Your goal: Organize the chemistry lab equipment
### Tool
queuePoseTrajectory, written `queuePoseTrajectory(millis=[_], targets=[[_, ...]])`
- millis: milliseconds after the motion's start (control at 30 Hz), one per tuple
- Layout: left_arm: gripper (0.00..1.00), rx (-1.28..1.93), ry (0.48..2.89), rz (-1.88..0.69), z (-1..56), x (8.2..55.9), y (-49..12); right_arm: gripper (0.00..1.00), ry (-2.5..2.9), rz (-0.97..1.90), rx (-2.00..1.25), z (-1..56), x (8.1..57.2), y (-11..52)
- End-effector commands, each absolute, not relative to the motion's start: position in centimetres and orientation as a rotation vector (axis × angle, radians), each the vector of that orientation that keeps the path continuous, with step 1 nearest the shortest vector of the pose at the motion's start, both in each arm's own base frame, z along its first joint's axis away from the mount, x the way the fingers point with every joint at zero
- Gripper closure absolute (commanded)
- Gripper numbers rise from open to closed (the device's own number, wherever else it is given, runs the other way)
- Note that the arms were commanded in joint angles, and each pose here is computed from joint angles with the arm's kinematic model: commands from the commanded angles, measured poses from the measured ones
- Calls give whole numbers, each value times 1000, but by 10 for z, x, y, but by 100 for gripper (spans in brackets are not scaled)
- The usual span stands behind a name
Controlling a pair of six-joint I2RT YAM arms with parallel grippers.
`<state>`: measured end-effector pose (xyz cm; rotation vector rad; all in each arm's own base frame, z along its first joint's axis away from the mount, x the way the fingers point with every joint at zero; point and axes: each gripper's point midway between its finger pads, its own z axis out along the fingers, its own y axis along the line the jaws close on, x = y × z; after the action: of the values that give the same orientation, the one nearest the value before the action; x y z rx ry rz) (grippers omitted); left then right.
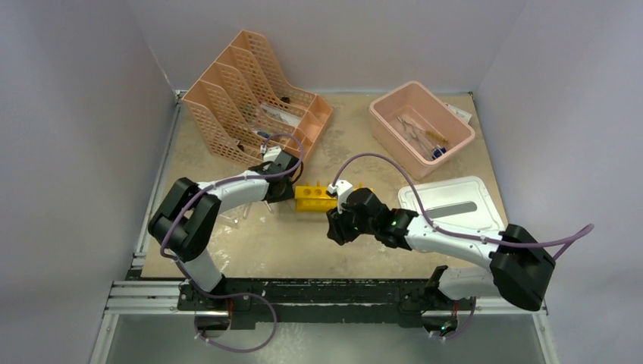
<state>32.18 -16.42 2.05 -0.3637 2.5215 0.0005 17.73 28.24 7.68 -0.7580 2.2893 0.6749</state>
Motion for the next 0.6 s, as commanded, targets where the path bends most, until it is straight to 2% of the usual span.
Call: queuePoseTrajectory(millis=[0, 267, 567], targets=[[66, -366, 2540, 82, 17, 318, -157, 55, 2164, 751, -858, 101, 176, 296], [88, -409, 2482, 19, 34, 323, -162, 55, 2099, 778, -855, 122, 176, 296], [92, -360, 2430, -220, 85, 311, -182, 55, 2019, 933, -768, 172, 171, 309]])
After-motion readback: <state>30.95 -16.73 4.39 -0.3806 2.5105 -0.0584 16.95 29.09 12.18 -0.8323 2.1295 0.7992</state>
